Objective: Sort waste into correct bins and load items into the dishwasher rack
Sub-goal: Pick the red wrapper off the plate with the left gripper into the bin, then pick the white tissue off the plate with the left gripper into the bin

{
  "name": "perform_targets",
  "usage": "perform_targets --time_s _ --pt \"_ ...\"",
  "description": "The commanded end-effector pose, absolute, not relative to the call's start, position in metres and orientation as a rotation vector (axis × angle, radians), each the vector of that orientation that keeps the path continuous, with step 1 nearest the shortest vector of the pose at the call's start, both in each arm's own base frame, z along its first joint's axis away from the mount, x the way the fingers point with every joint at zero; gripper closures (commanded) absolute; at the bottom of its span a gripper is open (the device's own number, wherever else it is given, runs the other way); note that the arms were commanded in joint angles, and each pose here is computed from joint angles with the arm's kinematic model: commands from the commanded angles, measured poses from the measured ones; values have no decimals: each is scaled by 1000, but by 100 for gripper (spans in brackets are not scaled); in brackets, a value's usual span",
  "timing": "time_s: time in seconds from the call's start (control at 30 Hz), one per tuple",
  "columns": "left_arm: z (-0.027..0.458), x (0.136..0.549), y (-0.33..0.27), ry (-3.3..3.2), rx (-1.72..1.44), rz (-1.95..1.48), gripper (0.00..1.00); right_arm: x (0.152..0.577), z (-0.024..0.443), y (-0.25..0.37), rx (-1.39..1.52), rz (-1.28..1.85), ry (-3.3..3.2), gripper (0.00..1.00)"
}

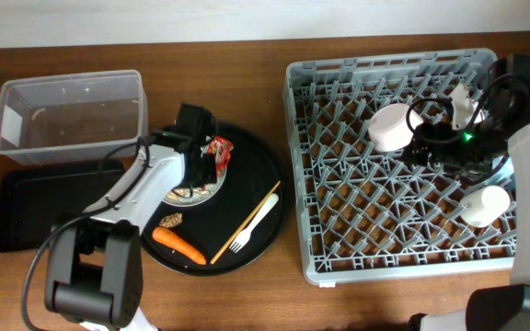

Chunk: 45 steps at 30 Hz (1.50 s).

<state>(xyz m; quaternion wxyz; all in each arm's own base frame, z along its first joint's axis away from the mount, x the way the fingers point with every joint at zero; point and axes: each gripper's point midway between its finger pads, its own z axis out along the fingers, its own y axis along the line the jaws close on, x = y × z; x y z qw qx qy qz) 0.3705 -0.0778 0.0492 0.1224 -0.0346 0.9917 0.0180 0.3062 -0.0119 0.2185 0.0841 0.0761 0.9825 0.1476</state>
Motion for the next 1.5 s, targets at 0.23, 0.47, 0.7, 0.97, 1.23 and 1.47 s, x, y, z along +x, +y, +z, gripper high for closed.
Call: perform_targets --time_s 0.23,0.47,0.7,0.97,1.23,1.47 --pt "181 469 30 2431 -377 32 100 305 225 -9 196 441 2914 12" --pt "182 493 108 2285 -546 107 100 306 225 -9 196 441 2913 11" --pt "144 495 123 2349 -590 123 59 306 225 -9 196 440 2913 12" --pt "194 461 64 2442 -469 -161 43 305 224 -12 199 419 2919 11" --pt "106 371 2 2911 -366 -66 41 303 224 -11 201 422 2925 11" --pt "71 360 11 2924 -356 69 41 303 224 -11 201 422 2925 11"
